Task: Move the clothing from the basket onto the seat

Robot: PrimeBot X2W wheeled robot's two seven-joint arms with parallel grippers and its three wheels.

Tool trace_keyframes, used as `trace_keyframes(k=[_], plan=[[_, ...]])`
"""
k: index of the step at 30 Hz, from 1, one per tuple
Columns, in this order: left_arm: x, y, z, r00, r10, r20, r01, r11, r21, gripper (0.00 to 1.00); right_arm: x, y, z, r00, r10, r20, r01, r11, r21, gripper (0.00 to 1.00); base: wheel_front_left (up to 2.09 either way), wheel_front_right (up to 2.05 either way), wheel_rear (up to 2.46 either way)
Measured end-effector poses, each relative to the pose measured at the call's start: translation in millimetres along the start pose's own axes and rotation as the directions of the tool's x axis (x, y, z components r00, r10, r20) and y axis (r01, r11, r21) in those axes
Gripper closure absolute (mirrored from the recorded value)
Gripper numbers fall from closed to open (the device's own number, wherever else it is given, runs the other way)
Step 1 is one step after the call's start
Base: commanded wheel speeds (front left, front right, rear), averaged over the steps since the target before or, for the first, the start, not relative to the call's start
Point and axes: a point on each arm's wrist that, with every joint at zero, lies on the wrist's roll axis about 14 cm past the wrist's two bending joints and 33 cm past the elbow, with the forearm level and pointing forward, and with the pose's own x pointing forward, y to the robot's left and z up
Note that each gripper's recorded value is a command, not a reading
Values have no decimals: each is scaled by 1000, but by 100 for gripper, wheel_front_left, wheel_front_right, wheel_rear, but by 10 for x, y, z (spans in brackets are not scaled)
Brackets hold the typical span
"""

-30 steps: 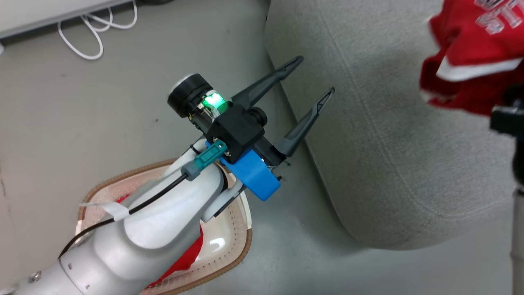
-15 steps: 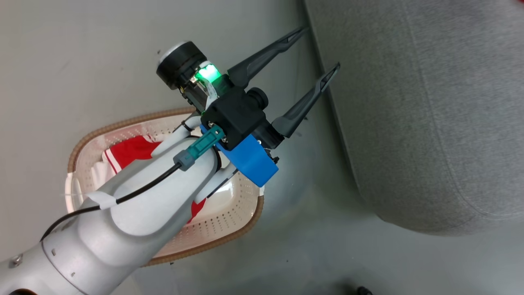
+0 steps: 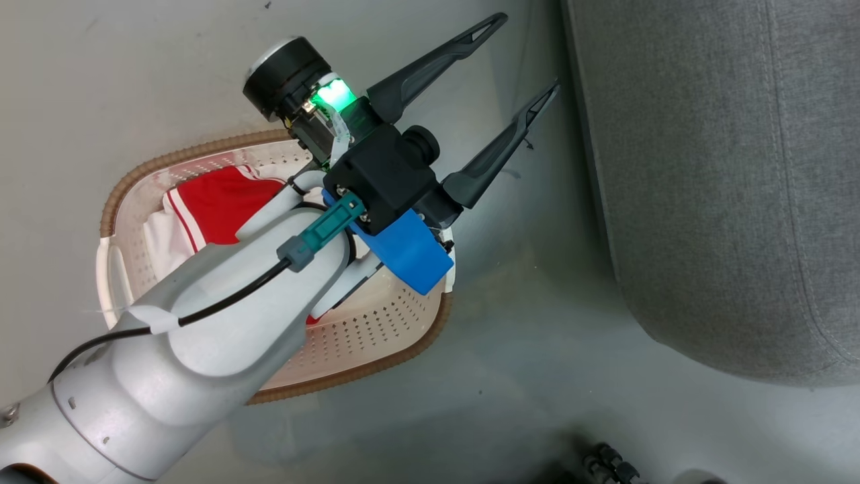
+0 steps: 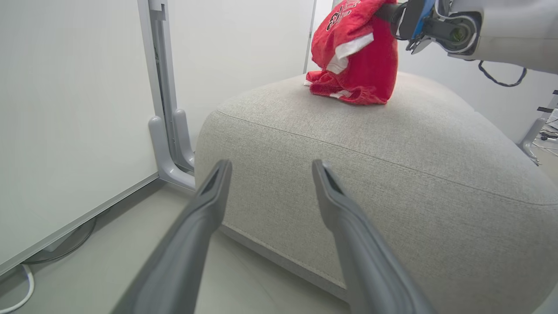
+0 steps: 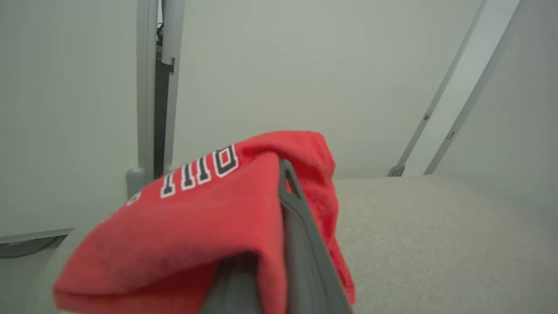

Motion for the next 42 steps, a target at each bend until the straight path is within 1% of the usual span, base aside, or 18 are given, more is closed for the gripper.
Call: trace_keyframes(k=[5,10,11,12,15,20,22,24,28,30,36,42], plan=[[-11,14,-18,1000,4,-3,-4,1000,-3,0,-148,-23,-444,991,-15,-132,17,1000,14,100,0,0,0],[-10,16,12,1000,5,1,-5,1000,1,0,-305,-74,-687,976,-35,-213,45,998,46,100,0,0,0],[-8,16,27,1000,6,4,-6,1000,2,0,-320,-83,-685,976,-36,-215,48,998,49,75,0,0,0],[-6,13,44,1000,6,5,-6,1000,6,0,-332,-97,-671,976,-38,-213,50,997,51,0,0,0,0],[3,-2,125,1000,7,13,-7,1000,20,0,-429,-112,-663,975,-43,-219,61,995,77,0,0,0,0],[9,-91,283,1000,8,29,-8,1000,28,0,-700,-162,-685,968,-33,-250,53,996,74,0,0,0,0],[8,-129,361,999,11,38,-13,999,30,0,-842,-135,-720,962,-10,-273,28,998,62,0,0,0,0],[5,-178,439,999,12,46,-13,999,36,0,-984,-168,-735,957,-8,-289,27,998,61,0,0,0,0],[-21,-256,594,998,26,59,-29,999,41,0,-1218,-267,-695,954,-10,-301,28,998,58,0,0,0,0],[-45,-284,684,997,39,70,-42,998,44,0,-1328,-258,-667,953,3,-302,17,998,63,0,0,0,0],[-219,-274,895,987,126,96,-130,991,38,0,-1483,-166,-382,972,38,-234,-9,992,123,0,0,0,0],[-523,-218,1000,965,241,100,-245,969,33,0,-1587,80,51,988,108,-111,-88,981,175,0,0,0,0]])
